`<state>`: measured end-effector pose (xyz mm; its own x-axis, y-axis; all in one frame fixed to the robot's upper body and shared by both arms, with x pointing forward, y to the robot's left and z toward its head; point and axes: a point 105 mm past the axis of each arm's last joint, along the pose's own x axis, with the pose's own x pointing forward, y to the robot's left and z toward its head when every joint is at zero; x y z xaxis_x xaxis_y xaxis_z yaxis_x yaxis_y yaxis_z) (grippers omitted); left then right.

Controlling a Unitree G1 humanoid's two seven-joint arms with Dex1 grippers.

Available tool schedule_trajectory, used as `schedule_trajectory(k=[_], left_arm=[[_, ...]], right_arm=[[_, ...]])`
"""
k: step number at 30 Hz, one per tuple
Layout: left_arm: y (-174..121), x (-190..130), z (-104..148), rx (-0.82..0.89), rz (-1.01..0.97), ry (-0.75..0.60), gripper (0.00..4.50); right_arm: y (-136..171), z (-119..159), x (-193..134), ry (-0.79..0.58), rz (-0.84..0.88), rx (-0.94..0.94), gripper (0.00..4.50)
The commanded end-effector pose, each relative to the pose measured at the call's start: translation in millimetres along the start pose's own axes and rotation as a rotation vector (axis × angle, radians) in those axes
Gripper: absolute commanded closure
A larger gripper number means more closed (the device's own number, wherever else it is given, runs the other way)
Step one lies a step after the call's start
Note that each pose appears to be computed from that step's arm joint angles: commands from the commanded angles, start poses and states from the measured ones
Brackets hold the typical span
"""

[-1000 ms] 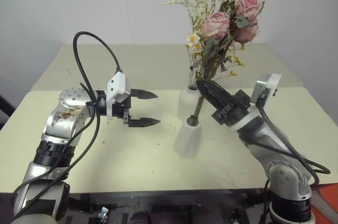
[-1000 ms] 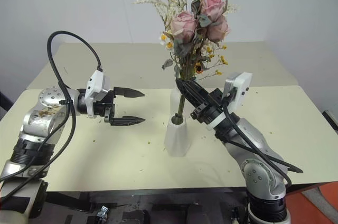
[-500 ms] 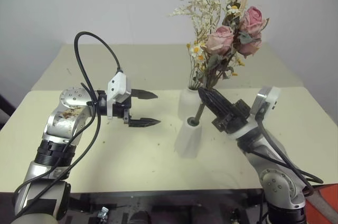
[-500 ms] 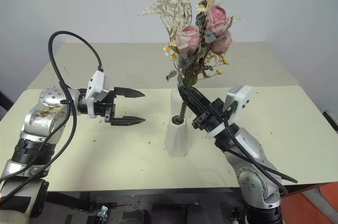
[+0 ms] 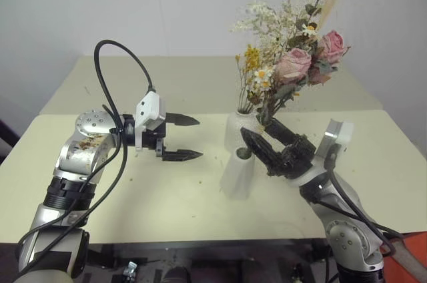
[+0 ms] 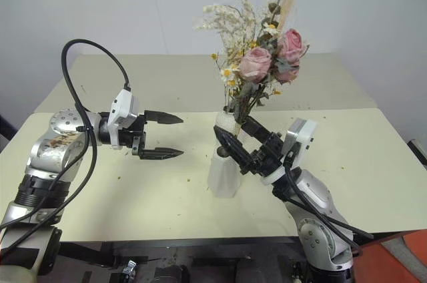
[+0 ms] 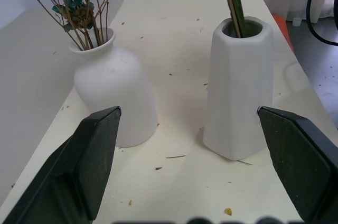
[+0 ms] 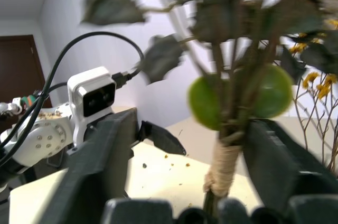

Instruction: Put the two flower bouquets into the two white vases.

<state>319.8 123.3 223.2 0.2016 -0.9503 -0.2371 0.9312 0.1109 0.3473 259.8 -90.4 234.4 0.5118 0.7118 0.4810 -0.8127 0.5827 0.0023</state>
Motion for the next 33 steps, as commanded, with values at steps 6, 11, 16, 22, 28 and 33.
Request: schedule_trajectory(k=[6,11,16,22,28,33], left_arm=[[-1,-3,10,0.037,-0.016,-0.016,0.00],[0,-3,10,0.038,-0.011,-0.016,0.00],[0,-3,8,0.034,-0.008,-0.008,0.00],[2,-1,7,0.035,-0.011,-0.003,0.00],[3,0,7,0.036,-0.014,0.000,0.00],[3,0,6,0.037,-0.008,0.003,0.00]], right_arm=[[15,13,-3,-0.029,0.098,-0.042,0.03],[17,8,-7,0.021,0.128,-0.066,0.03],[21,3,-11,0.083,0.193,-0.084,0.03],[9,-6,-18,0.233,0.236,-0.189,0.03],[-9,1,-31,0.408,0.282,-0.358,0.03],[-22,16,-37,0.463,0.263,-0.429,0.03]])
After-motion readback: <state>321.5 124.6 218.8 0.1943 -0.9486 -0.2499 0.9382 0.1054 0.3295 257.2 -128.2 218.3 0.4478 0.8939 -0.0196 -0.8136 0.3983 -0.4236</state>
